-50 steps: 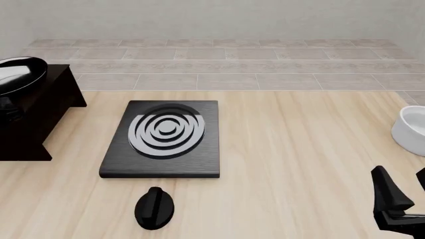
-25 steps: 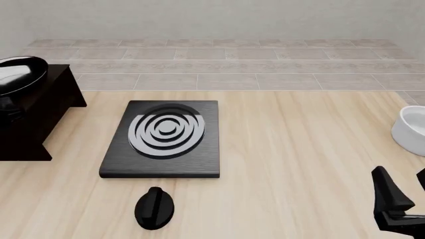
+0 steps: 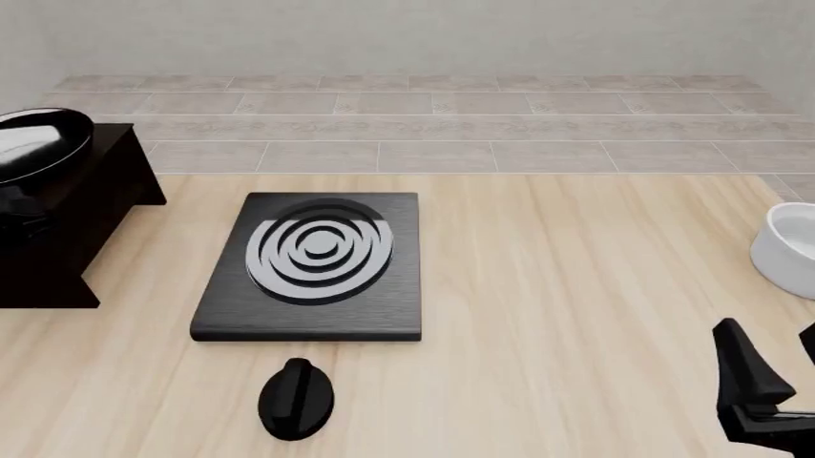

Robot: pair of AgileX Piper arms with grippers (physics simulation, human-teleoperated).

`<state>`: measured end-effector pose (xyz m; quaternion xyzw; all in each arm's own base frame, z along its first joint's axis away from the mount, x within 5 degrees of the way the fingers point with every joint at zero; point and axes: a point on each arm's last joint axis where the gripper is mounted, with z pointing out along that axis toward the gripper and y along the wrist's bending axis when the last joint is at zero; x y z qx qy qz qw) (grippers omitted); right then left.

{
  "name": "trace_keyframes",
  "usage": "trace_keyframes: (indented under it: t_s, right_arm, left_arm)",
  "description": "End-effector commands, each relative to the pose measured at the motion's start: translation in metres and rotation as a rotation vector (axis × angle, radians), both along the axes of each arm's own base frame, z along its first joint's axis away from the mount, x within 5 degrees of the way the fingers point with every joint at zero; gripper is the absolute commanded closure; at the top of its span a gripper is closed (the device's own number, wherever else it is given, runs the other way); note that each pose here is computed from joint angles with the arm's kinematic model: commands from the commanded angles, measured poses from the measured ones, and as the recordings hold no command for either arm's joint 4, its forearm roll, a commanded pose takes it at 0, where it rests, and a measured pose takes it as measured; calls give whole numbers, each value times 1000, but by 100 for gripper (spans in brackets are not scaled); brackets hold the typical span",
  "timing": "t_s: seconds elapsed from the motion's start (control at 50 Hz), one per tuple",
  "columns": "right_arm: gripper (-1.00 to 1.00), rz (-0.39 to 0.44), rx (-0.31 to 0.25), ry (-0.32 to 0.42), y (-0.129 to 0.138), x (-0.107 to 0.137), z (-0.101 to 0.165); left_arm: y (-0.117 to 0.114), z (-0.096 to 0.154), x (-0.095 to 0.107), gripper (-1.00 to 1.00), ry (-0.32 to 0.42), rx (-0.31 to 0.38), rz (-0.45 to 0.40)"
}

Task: Put the frying pan on top of the cabinet.

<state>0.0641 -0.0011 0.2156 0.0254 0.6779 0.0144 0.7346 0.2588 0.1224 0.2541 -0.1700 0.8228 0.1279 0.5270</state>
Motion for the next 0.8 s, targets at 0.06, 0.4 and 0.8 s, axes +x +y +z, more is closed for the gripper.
trace_keyframes:
  t_s: [0.06, 0.4, 0.8]
  right_arm:
    - [-100, -1, 1, -1, 0, 0, 0]
    - [-100, 0, 2, -1, 0, -1, 0]
    - [-100, -1, 5, -5, 0, -1, 0]
  left_arm:
    - [0, 0, -2, -100, 8, 13, -5]
    - [-6, 21, -19, -100, -17, 38, 0]
    - [-18, 34, -38, -100, -22, 52, -17]
